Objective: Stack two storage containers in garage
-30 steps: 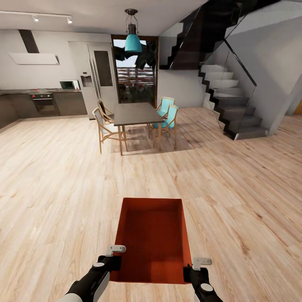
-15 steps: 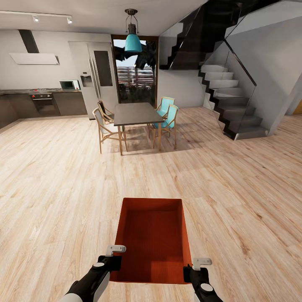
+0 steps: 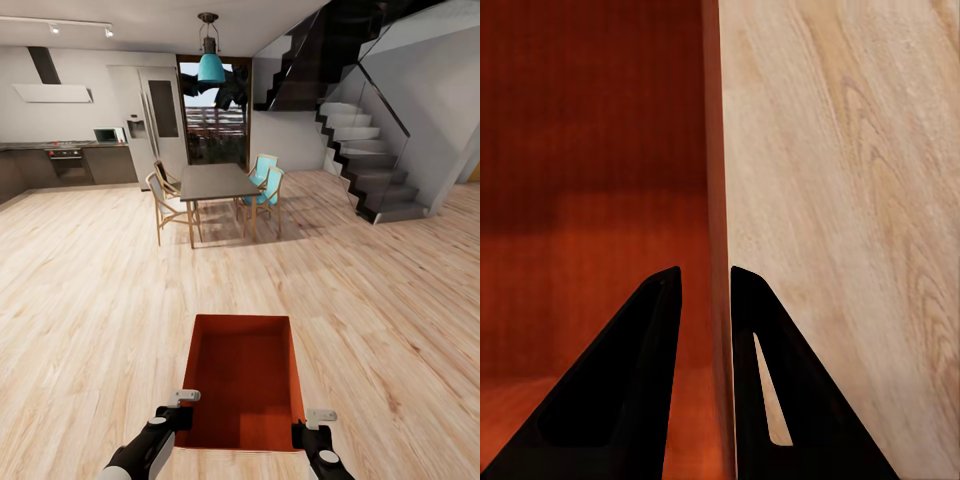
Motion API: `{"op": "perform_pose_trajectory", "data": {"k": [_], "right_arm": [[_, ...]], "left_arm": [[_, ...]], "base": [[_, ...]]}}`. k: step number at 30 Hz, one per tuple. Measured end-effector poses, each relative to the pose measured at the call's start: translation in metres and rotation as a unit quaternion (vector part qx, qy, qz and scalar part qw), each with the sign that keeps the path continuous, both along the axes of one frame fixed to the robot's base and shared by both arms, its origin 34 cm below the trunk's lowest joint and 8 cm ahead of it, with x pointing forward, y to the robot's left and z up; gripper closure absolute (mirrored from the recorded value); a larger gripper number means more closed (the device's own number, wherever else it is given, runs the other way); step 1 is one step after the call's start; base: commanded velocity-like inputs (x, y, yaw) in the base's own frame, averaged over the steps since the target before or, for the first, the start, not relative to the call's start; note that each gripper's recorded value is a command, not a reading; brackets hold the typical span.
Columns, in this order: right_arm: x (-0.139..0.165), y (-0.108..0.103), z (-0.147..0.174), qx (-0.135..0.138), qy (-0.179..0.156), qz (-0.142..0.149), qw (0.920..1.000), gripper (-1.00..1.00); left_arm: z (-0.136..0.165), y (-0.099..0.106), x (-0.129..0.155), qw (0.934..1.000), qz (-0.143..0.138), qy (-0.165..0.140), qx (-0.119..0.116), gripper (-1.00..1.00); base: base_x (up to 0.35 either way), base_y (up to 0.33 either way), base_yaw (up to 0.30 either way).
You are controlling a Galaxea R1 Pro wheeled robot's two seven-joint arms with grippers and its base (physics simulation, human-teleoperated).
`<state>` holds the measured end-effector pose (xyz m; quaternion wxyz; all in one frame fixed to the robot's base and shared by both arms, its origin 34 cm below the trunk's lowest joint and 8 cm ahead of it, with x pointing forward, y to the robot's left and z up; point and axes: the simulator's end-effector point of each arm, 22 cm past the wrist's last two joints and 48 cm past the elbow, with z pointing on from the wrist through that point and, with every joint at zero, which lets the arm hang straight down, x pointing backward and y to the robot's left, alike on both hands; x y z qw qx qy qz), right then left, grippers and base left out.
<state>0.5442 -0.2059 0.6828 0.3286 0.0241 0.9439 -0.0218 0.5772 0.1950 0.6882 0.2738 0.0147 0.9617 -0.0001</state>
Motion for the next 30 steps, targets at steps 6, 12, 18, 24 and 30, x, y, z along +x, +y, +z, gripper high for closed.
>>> {"op": "perform_pose_trajectory", "data": {"k": [6,12,18,24,30], "right_arm": [[0.0002,0.0002,0.0002,0.000,0.000,0.000,1.0000,1.00],[0.0000,0.0006,0.0001,0.000,0.000,0.000,1.0000,1.00],[-0.0004,0.0013,-0.0001,0.000,0.000,-0.001,1.0000,1.00],[-0.0005,0.0014,-0.0002,0.000,0.000,-0.001,1.0000,1.00],[-0.0007,0.0014,-0.0003,0.000,0.001,-0.001,1.0000,1.00]], "left_arm": [[0.0000,0.0003,0.0001,1.0000,0.000,0.000,0.000,1.00],[0.0000,0.0006,0.0001,1.0000,0.000,0.000,0.000,1.00],[-0.0002,0.0013,-0.0001,1.0000,0.000,0.000,0.000,1.00],[-0.0003,0.0013,-0.0002,1.0000,-0.001,0.000,0.000,1.00],[-0.0004,0.0013,-0.0003,1.0000,-0.001,0.001,0.000,1.00]], "base": [[0.332,0.000,0.000],[0.336,0.000,0.000],[0.333,0.000,-0.205],[0.327,0.000,-0.281],[0.326,0.000,-0.282]]}}
